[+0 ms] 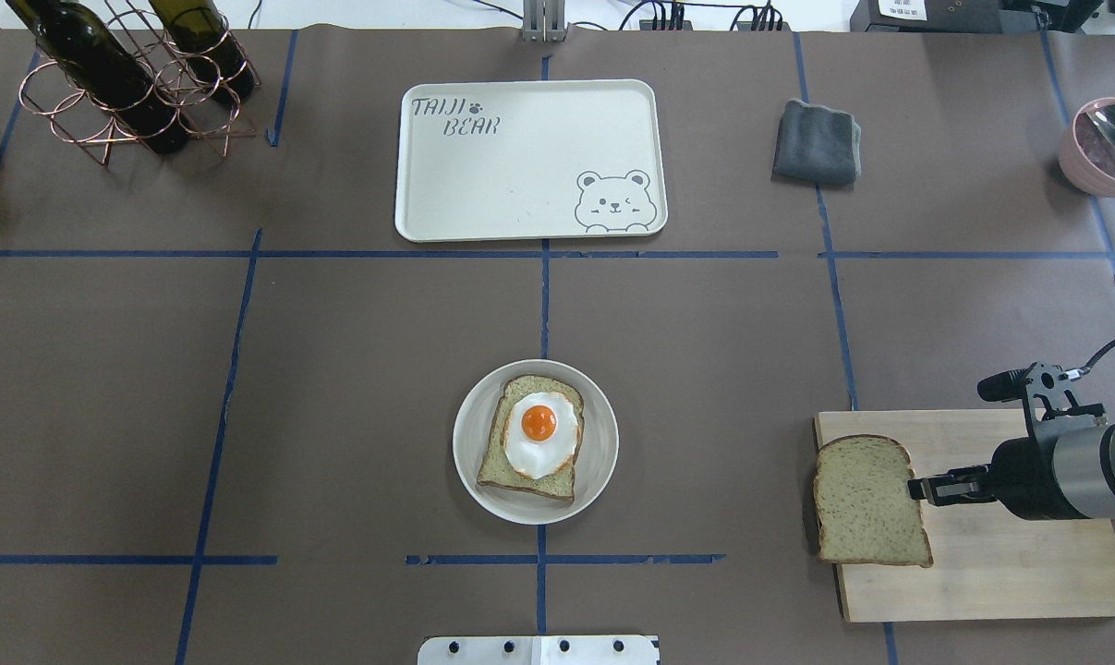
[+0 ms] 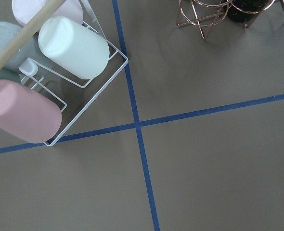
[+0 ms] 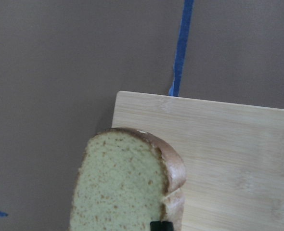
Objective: Make sandwich and place on tray
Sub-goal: 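Grasp the bread slice edge with the right gripper and lift it, then carry the bread slice with the right gripper over the egg toast plate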
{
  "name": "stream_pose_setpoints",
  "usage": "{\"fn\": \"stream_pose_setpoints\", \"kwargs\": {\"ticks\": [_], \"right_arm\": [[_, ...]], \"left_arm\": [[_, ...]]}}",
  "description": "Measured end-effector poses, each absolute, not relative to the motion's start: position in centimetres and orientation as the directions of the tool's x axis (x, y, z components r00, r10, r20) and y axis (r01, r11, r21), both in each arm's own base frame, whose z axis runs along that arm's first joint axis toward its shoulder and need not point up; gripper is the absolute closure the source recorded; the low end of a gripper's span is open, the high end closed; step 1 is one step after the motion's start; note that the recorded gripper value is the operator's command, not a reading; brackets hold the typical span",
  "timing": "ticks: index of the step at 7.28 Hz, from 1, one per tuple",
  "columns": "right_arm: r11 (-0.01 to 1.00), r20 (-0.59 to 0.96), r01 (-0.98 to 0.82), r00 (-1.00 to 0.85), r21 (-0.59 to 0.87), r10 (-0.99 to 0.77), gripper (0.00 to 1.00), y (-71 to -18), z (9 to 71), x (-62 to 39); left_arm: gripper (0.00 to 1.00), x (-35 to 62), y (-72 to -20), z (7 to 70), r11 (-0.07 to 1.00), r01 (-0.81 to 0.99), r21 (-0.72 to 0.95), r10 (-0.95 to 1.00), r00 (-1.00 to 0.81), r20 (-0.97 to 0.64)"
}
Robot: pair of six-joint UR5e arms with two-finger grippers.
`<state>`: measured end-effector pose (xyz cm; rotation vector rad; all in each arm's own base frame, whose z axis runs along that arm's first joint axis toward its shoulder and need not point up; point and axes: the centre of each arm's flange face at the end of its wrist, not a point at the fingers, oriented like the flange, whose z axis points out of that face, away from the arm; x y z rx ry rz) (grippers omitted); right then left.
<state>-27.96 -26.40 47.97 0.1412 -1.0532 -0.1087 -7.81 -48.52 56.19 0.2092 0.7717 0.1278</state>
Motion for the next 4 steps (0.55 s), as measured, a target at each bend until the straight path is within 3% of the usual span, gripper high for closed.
{"fn": "stream_pose_setpoints", "kwargs": {"ticks": [4], "right_arm": [[0.982, 0.924, 0.024, 0.333, 0.188, -0.185, 1.0, -27.1, 40.3, -29.3]], "left_arm": [[0.0, -7.8, -48.6, 56.1, 0.971, -0.038, 0.236, 0.192, 0.711, -0.677]]}}
